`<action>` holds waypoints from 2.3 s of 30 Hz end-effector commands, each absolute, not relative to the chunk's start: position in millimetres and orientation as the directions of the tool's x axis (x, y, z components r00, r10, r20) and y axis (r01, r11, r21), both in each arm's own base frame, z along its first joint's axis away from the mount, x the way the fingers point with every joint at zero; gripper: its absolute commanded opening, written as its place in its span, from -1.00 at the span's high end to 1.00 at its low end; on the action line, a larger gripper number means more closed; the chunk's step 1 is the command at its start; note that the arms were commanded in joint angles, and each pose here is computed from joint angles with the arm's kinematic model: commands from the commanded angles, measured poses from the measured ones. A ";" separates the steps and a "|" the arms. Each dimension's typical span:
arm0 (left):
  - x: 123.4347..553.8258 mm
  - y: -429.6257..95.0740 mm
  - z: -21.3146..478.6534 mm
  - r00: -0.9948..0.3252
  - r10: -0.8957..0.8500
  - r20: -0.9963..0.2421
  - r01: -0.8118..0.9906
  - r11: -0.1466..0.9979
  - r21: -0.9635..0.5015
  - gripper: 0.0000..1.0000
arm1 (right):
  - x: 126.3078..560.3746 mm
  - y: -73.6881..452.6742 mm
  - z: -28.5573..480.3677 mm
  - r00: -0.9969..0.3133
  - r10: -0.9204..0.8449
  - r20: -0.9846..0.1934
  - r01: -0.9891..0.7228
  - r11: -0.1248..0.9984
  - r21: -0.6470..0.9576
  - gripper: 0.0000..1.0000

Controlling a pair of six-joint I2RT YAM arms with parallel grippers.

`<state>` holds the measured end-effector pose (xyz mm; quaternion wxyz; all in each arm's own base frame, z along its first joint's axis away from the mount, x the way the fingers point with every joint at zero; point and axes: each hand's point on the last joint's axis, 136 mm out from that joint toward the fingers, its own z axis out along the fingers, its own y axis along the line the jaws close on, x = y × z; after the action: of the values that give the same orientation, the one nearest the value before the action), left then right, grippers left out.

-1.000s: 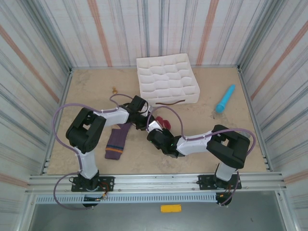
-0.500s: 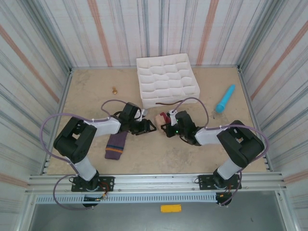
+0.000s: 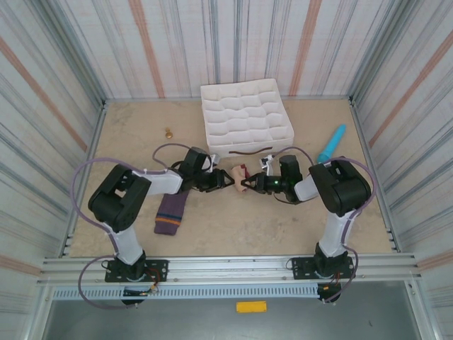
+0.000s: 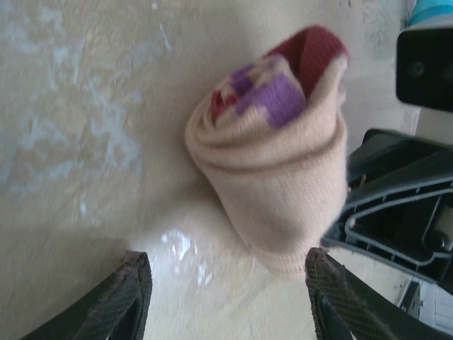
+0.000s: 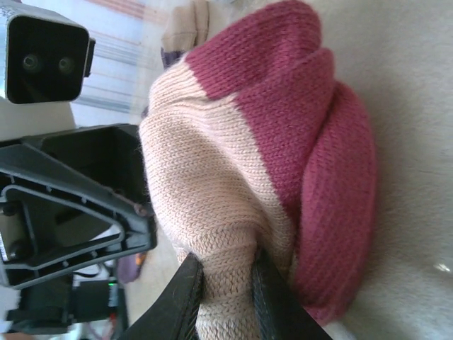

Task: Roll the socks

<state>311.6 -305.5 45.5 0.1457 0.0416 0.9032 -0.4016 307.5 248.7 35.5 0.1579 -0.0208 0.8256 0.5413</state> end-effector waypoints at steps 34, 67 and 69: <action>344.6 -357.7 -11.5 -0.968 -0.053 -0.246 0.146 0.678 -0.721 -0.27 | 258.3 186.6 -53.1 -0.945 0.276 0.178 0.317 0.622 0.716 1.00; 335.9 -315.9 130.8 -0.804 0.136 -0.579 0.523 0.627 -0.578 1.00 | 327.3 110.1 112.5 -0.905 0.369 -0.212 0.224 0.837 0.500 -0.26; 340.5 -308.5 148.2 -0.776 0.143 -0.614 0.554 0.621 -0.555 1.00 | 341.5 92.8 128.3 -0.885 0.387 -0.258 0.241 0.857 0.456 -0.28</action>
<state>337.9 -318.2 120.7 0.2369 0.1561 0.8732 -0.3963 351.8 129.8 132.4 0.1857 0.1473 0.9228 0.3039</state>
